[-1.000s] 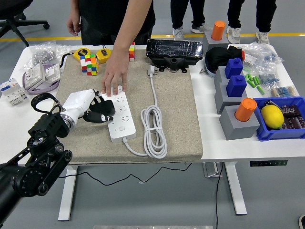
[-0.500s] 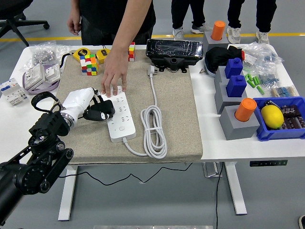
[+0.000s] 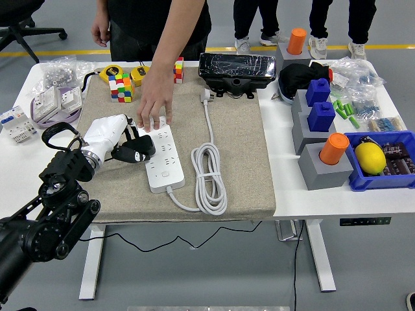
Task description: Pick up the plug,place it near the board,insert it into the board,press the button
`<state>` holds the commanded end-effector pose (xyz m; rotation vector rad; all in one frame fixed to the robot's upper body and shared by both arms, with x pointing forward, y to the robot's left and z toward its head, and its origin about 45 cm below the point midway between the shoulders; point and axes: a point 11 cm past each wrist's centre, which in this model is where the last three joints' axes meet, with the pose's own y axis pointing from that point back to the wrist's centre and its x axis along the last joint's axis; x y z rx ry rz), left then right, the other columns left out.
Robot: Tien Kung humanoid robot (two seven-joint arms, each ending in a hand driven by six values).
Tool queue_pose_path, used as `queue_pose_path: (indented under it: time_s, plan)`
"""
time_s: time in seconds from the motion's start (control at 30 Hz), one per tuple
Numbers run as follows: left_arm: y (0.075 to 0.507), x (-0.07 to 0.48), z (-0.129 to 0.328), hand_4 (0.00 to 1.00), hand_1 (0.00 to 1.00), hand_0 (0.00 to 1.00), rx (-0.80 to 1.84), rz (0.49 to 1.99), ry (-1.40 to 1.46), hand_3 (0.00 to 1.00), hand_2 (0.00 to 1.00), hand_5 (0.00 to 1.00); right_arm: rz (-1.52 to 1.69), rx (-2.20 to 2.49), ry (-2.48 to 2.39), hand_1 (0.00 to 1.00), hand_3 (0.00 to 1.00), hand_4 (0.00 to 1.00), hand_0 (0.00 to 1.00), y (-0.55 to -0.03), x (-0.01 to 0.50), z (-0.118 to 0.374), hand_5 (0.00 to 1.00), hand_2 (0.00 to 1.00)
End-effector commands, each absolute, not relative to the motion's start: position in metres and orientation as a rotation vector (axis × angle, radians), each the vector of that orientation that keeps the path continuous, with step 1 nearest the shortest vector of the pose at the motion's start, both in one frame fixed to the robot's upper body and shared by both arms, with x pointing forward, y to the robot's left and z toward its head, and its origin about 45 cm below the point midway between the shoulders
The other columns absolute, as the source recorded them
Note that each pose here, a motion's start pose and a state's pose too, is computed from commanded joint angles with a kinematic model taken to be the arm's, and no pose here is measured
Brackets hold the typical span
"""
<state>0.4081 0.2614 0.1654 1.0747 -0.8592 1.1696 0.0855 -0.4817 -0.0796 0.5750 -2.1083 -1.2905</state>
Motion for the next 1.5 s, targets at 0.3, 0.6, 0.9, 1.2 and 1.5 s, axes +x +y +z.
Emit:
queue_pose_path:
  time_s: [0.3,0.6,0.9,1.2,1.5]
  plan:
    - [0.263,0.412,0.182,0.928,0.105,0.22,1.049,1.197,-0.877,0.353,0.209,0.099,-1.293,0.572,-2.106,0.734,0.762,0.998,0.761,-0.481,0.084,-0.08,0.998,0.735]
    - [0.28,0.417,0.208,0.917,0.103,0.225,1.019,1.282,-0.883,0.349,0.204,0.143,-1.292,0.566,-2.103,0.733,0.762,0.998,0.761,-0.481,0.082,-0.08,0.998,0.735]
    - [0.313,0.415,0.178,0.921,0.119,0.233,1.128,1.283,-0.8,0.365,0.211,0.154,-1.293,0.572,-2.108,0.733,0.762,0.998,0.761,-0.48,0.085,-0.08,0.998,0.734]
    - [0.329,0.405,0.154,0.915,0.19,0.265,1.212,1.248,-0.719,0.454,0.293,0.168,-1.294,0.571,-2.109,0.734,0.762,0.998,0.761,-0.481,0.085,-0.08,0.998,0.734]
    - [0.332,0.401,0.146,0.998,0.466,0.343,1.248,1.206,-0.669,0.545,0.531,0.28,-1.296,0.575,-2.108,0.733,0.761,0.998,0.761,-0.48,0.085,-0.08,0.998,0.734]
